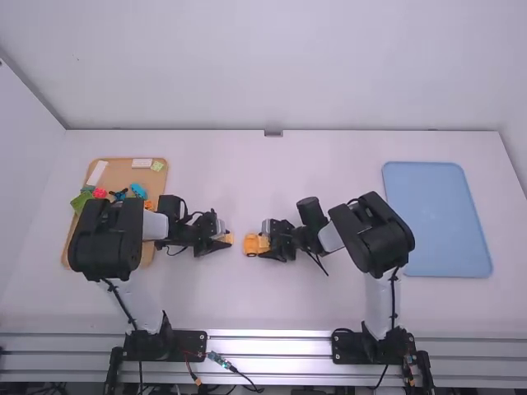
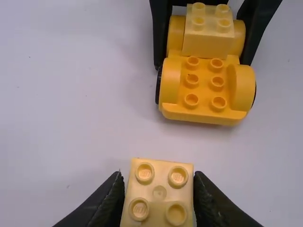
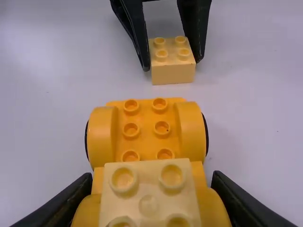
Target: Assemble lego blocks to make yellow taxi
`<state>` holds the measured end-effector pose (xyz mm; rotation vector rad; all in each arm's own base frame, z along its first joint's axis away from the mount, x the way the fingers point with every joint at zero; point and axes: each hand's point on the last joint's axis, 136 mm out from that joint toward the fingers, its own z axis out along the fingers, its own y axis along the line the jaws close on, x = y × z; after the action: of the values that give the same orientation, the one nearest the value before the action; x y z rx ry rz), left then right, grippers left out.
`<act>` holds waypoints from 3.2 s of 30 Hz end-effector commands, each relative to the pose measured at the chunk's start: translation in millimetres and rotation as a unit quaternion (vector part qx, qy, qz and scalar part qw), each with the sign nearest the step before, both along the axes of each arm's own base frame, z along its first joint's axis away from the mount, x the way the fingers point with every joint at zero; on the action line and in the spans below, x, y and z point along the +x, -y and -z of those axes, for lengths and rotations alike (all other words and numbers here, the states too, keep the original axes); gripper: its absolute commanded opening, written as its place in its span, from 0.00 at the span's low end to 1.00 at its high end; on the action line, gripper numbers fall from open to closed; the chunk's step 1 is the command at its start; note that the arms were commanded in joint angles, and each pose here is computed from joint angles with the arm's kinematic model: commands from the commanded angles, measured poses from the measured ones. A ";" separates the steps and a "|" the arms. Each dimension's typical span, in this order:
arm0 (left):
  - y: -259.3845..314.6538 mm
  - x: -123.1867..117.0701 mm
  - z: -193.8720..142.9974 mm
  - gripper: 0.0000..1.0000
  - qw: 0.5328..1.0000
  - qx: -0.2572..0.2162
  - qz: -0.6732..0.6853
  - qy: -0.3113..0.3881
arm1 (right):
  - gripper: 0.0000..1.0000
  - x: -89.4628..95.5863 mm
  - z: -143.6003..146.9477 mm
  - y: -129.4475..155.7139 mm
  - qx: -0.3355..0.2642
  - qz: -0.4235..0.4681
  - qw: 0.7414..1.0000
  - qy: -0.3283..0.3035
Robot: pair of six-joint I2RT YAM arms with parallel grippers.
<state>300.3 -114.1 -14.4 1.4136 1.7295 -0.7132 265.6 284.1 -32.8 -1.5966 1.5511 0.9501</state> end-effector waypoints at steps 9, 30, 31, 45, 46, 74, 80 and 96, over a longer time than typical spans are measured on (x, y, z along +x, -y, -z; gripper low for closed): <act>0.4 -1.3 2.9 0.27 1.000 0.005 0.003 -0.001 | 0.45 -2.2 20.3 10.1 -0.042 0.027 0.998 -0.023; 11.5 0.9 -36.8 0.02 0.999 -0.032 0.017 -0.019 | 0.45 -0.8 21.7 11.1 -0.046 0.026 0.999 -0.011; 12.6 -0.3 -37.2 0.02 0.999 -0.032 0.019 -0.017 | 0.45 -0.4 22.2 11.4 -0.048 0.027 0.998 -0.010; 59.1 -15.6 -40.5 0.02 0.998 -0.022 0.048 0.019 | 0.43 -1.5 20.4 10.2 -0.042 0.023 0.999 -0.011; 61.3 -16.7 -40.4 0.02 0.998 -0.022 0.051 0.022 | 0.43 -1.1 18.6 9.0 -0.037 0.021 0.999 -0.009; 75.4 -18.0 -27.5 0.02 0.997 -0.014 0.069 0.024 | 0.43 -0.8 10.8 4.3 -0.015 0.011 1.000 -0.001; 76.6 -20.4 -28.0 0.02 0.997 -0.021 0.072 0.020 | 0.43 -0.9 10.9 4.3 -0.016 0.011 1.000 -0.001; 88.3 -25.3 -20.0 0.02 0.996 0.011 0.084 0.019 | 0.41 -7.6 12.6 -8.1 -0.026 -0.004 1.000 0.007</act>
<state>285.0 -192.7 11.6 1.5472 1.6113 -0.7327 265.5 288.3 -31.4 -1.5964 1.5422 0.9416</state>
